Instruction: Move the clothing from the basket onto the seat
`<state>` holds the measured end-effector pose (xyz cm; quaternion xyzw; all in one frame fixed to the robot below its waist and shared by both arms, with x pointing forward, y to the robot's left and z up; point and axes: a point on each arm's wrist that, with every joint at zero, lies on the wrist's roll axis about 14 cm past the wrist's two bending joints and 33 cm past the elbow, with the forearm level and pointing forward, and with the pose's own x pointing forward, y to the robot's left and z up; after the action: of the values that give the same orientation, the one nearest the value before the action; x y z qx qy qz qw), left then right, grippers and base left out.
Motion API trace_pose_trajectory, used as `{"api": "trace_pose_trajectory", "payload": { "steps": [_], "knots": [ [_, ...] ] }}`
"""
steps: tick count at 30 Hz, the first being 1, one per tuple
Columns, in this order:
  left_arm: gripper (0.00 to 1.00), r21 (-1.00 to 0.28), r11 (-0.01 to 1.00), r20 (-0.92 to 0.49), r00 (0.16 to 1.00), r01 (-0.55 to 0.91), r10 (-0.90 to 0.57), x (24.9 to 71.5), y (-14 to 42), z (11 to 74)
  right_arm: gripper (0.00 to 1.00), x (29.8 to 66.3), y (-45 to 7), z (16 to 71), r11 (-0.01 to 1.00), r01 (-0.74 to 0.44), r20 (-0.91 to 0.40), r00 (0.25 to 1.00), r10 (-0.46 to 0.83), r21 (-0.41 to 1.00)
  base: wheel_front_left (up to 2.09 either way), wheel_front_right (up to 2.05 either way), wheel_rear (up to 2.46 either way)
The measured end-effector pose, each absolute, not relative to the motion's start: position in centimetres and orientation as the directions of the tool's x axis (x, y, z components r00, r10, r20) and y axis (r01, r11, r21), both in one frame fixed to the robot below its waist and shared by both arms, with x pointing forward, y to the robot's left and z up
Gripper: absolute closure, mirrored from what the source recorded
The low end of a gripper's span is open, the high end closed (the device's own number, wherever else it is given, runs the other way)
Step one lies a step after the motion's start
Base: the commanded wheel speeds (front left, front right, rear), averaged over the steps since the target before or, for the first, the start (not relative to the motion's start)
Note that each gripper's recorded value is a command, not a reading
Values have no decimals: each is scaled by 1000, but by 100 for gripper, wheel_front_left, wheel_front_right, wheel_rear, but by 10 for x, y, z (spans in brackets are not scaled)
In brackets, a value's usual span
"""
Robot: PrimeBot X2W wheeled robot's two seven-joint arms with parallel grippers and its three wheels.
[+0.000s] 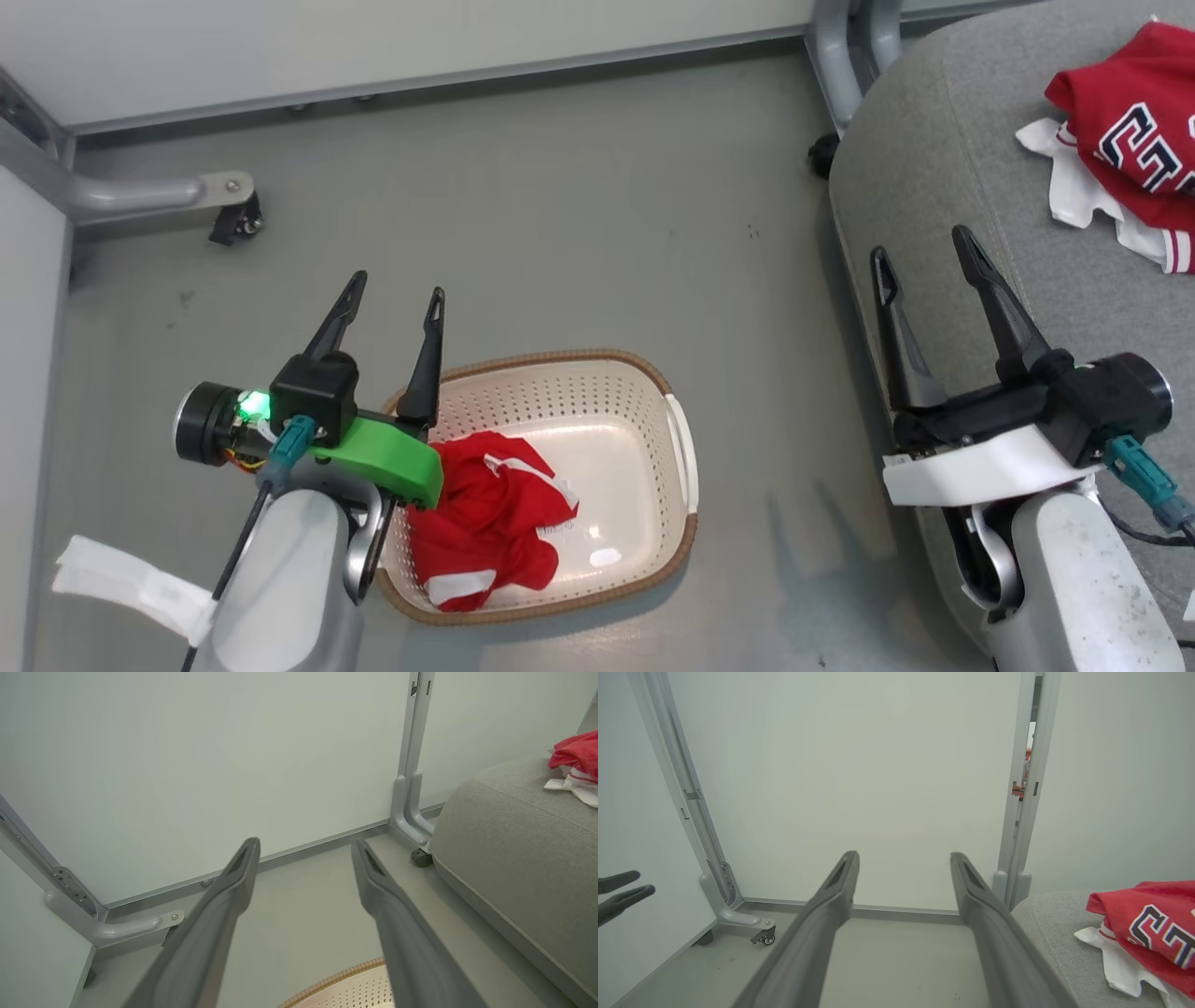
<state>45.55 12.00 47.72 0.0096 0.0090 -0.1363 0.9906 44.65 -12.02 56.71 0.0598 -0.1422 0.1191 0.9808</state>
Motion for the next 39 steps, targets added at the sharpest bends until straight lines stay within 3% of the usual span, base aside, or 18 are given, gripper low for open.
{"api": "trace_pose_trajectory", "payload": {
  "steps": [7,16,31,39],
  "knots": [
    [0,13,922,-239,897,387,-373,475,89,397,0,476,-126,554,970,-234,284,936,206,71,0,0,0],
    [0,-15,859,-421,776,512,-470,481,56,319,0,505,-139,528,978,-205,256,949,186,48,0,0,0],
    [0,-65,795,-724,520,603,-453,448,65,183,0,539,-148,465,982,-187,168,969,178,34,0,0,0],
    [0,-75,758,-810,403,648,-425,433,72,141,0,542,-155,437,985,-170,116,979,166,27,0,0,0]
  ]
}}
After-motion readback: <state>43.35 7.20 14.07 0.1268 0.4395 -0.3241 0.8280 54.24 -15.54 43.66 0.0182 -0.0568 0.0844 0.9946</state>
